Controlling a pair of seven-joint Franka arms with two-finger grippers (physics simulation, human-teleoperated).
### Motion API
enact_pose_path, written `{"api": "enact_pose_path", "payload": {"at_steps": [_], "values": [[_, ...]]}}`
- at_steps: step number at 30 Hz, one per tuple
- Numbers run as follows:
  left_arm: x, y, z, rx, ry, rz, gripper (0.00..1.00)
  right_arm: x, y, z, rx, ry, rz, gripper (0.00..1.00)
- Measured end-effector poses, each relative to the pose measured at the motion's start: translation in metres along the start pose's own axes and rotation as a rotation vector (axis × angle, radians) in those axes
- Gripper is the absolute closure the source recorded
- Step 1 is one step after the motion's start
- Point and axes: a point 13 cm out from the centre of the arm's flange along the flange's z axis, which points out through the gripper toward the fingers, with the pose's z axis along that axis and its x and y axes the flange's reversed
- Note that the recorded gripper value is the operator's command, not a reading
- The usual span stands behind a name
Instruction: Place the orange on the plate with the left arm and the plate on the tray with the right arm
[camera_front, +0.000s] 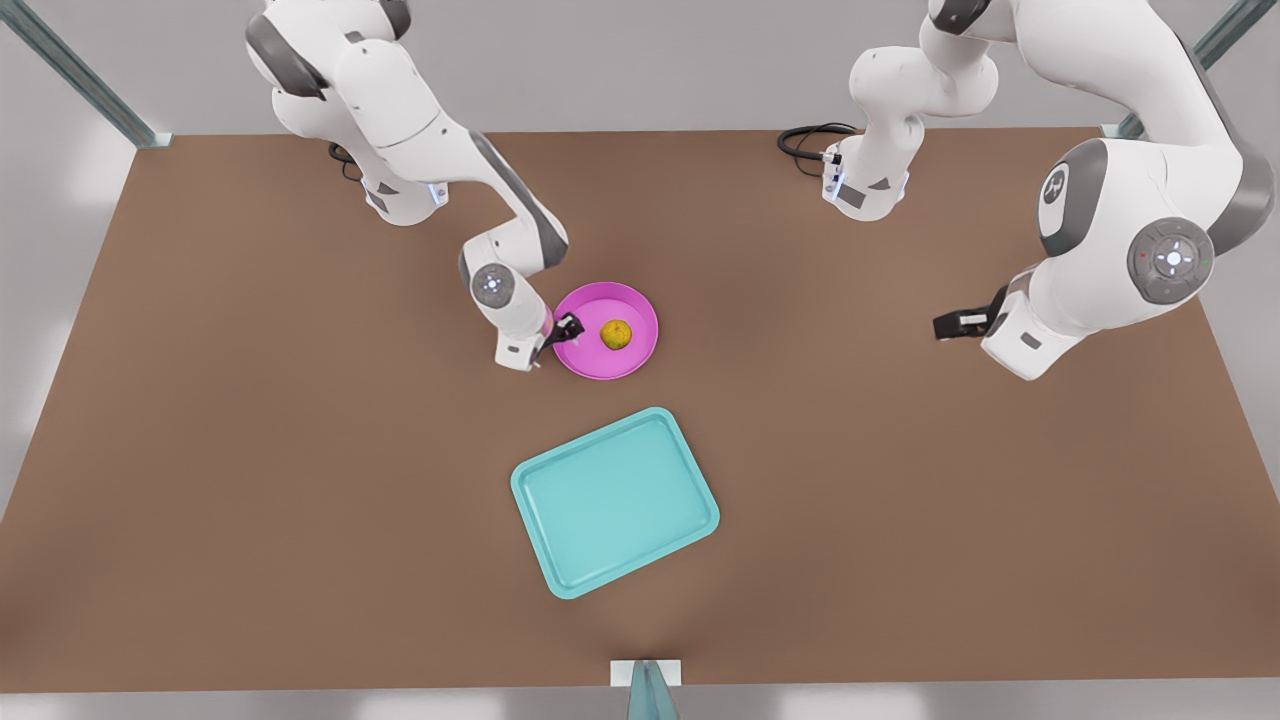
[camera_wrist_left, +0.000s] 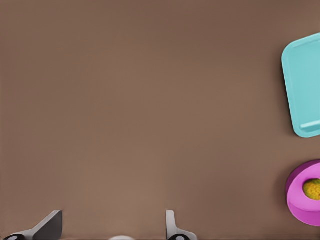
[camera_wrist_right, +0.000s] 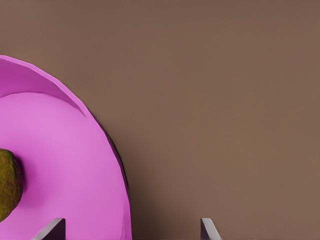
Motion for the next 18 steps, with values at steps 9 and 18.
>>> {"api": "enact_pose_path", "payload": {"at_steps": [9, 18], "values": [[0.004, 0.000, 0.002, -0.002, 0.016, 0.049, 0.00, -0.007, 0.005, 0.001, -0.008, -0.022, 0.026, 0.67], [0.009, -0.007, 0.002, -0.004, 0.026, 0.092, 0.00, -0.006, 0.009, 0.003, -0.018, -0.002, 0.033, 0.79]]}}
